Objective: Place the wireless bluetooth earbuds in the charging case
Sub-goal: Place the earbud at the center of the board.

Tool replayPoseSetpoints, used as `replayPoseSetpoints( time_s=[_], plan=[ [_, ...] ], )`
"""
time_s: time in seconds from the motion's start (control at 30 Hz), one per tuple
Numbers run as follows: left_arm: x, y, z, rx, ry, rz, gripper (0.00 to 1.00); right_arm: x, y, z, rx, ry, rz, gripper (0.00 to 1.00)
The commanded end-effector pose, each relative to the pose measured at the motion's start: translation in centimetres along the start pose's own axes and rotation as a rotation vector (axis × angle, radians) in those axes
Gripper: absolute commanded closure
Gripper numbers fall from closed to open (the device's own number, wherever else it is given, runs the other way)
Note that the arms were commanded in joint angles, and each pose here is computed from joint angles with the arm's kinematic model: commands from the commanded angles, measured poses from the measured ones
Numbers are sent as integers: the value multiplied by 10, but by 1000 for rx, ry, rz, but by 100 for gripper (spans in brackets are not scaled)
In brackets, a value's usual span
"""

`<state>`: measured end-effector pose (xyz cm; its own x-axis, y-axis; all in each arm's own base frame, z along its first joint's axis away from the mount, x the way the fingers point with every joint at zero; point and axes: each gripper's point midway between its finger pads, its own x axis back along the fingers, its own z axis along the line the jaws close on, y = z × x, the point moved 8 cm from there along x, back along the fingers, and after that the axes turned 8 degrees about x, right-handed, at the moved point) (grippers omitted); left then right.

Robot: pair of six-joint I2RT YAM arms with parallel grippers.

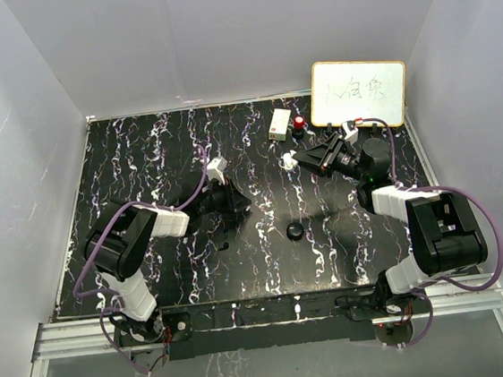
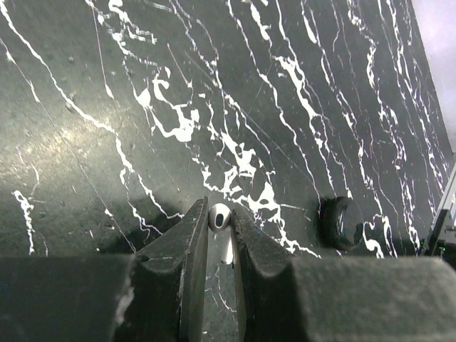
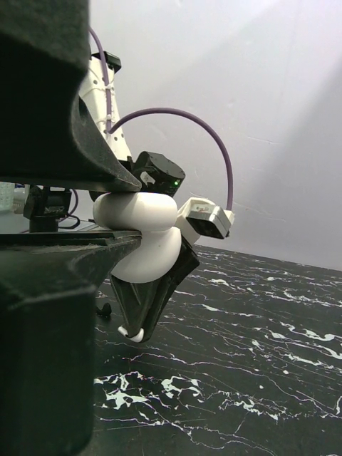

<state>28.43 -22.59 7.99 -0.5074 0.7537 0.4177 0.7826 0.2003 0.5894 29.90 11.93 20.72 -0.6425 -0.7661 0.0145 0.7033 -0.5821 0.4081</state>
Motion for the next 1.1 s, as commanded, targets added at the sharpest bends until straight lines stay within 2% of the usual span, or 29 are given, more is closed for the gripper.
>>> replayPoseSetpoints(
  time_s=[0.0,0.17,0.47,0.8,1.07],
  plan=[
    [0,8,-9,-4,-56,41,93,0,7,9,70,43,-21,100],
    [2,13,-5,-11,-28,39,87,0,6,8,65,40,-20,100],
    [9,24,0,-35,9,15,62,1,4,6,60,42,-23,100],
    [24,46,-6,-76,129,-43,55,3,3,5,58,41,-25,100],
    [27,49,-3,-41,239,36,55,2,3,4,55,43,-27,100]
  ],
)
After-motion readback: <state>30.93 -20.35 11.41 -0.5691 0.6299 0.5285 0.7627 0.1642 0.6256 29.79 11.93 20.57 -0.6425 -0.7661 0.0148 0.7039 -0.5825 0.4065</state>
